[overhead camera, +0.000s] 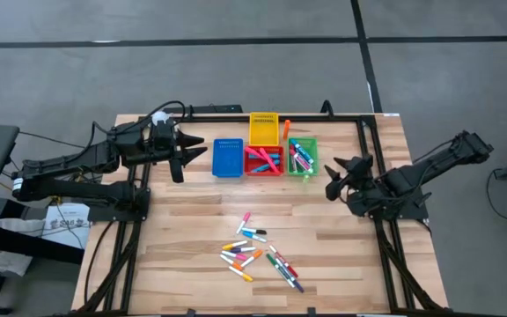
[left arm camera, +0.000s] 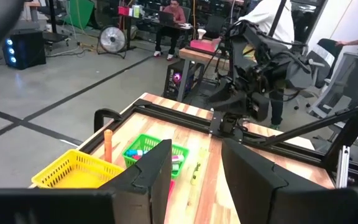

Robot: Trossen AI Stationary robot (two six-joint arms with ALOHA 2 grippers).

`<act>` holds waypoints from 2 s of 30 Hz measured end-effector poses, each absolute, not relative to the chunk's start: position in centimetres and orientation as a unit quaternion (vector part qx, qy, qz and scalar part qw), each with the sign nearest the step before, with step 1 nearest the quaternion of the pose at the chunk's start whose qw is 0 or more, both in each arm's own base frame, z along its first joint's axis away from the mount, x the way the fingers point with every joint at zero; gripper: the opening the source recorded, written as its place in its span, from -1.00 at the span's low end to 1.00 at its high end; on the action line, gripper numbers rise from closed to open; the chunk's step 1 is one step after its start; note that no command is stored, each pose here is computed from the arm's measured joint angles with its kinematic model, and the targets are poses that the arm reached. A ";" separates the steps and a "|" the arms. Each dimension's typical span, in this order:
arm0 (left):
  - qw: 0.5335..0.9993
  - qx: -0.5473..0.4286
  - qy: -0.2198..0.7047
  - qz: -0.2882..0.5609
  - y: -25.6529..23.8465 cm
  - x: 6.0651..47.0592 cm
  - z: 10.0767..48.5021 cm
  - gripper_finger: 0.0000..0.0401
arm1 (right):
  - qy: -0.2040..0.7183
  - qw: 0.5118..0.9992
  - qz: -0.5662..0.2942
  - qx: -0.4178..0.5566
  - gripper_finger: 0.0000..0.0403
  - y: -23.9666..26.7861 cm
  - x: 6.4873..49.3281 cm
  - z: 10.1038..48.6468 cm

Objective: Pick & Place Markers
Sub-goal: Put the light green highlighter pen into the red bin

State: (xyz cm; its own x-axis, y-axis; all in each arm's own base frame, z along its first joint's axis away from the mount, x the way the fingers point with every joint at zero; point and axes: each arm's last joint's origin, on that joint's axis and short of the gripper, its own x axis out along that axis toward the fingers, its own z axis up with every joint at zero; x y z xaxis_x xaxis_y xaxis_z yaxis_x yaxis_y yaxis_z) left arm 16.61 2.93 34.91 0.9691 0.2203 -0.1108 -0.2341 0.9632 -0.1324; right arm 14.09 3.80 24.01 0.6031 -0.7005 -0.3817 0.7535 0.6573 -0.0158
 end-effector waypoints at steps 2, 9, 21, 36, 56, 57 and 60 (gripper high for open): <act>0.990 -0.072 0.048 0.115 2.9 16.6 34.9 -0.30 | 0.171 0.896 -0.401 0.081 -0.08 4.0 14.4 23.5; 0.989 -0.073 0.050 0.115 2.9 16.6 34.9 -0.30 | 0.192 0.905 -0.376 0.041 -0.07 5.0 15.5 22.7; 0.989 -0.073 0.050 0.115 2.9 16.6 34.8 -0.30 | 0.263 0.914 -0.306 0.041 0.00 6.3 17.7 21.0; 0.989 -0.073 0.051 0.115 2.9 16.6 34.8 -0.30 | 0.267 0.897 -0.348 0.046 0.06 5.3 18.9 20.0; 0.990 -0.073 0.053 0.112 2.9 16.6 34.8 -0.30 | 0.277 0.899 -0.335 0.059 0.13 4.8 19.9 19.7; 0.990 -0.073 0.053 0.112 2.9 16.6 34.8 -0.30 | 0.277 0.899 -0.335 0.061 0.14 4.8 19.9 19.7; 0.989 -0.073 0.054 0.113 2.9 16.6 34.8 -0.30 | 0.277 0.899 -0.334 0.063 0.15 4.8 19.9 19.7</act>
